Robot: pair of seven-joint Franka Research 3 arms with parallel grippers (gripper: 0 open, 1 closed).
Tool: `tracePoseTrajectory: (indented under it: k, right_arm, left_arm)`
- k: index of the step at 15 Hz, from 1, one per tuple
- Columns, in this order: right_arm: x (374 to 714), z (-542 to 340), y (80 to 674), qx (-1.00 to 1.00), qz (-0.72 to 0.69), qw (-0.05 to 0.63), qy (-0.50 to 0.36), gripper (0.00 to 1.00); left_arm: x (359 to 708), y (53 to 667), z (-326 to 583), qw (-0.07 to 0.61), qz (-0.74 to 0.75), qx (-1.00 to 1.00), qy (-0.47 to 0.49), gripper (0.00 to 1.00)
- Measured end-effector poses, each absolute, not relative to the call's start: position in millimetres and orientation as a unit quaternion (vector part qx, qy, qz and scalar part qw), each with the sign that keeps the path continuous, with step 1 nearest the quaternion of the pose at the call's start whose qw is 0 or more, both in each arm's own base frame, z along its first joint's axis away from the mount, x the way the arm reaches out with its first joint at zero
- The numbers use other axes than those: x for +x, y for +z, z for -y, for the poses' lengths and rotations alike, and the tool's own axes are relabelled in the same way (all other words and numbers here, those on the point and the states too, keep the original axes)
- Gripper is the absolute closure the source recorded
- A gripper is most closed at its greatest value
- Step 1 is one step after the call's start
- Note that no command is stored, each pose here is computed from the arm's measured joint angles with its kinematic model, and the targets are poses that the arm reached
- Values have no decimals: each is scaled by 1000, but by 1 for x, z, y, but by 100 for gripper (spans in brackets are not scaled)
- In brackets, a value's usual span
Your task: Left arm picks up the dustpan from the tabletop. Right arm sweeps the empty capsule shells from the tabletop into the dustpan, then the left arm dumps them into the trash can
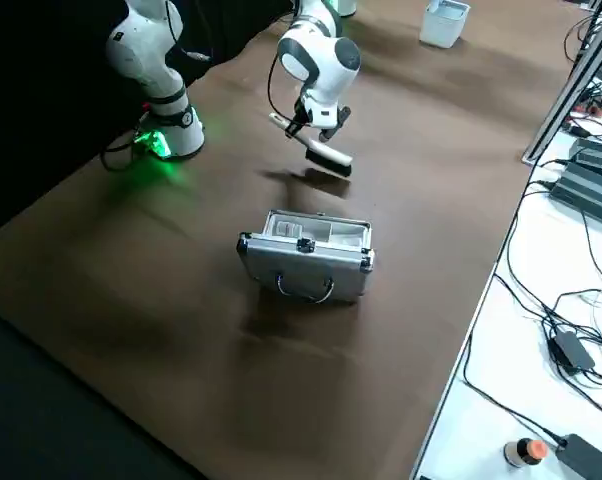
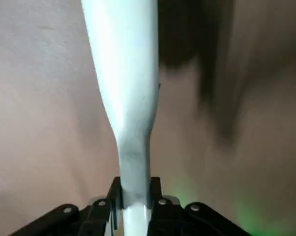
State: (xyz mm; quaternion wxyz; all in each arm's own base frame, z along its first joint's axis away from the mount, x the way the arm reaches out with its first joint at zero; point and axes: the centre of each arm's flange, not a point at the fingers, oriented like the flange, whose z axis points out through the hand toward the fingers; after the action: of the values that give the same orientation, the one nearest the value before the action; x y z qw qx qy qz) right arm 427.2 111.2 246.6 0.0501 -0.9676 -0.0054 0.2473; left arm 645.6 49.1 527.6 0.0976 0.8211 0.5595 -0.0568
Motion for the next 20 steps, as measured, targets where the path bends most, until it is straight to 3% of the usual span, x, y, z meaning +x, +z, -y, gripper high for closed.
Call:
tracePoseTrajectory:
  k: [10,20]
  right_arm:
    - [428,-134,215,-970,13,49,238,74]
    - [426,-139,205,-969,14,46,242,73]
  left_arm:
    - [644,548,-93,113,-545,830,17,67]
    - [591,545,-140,123,-514,843,102,67]
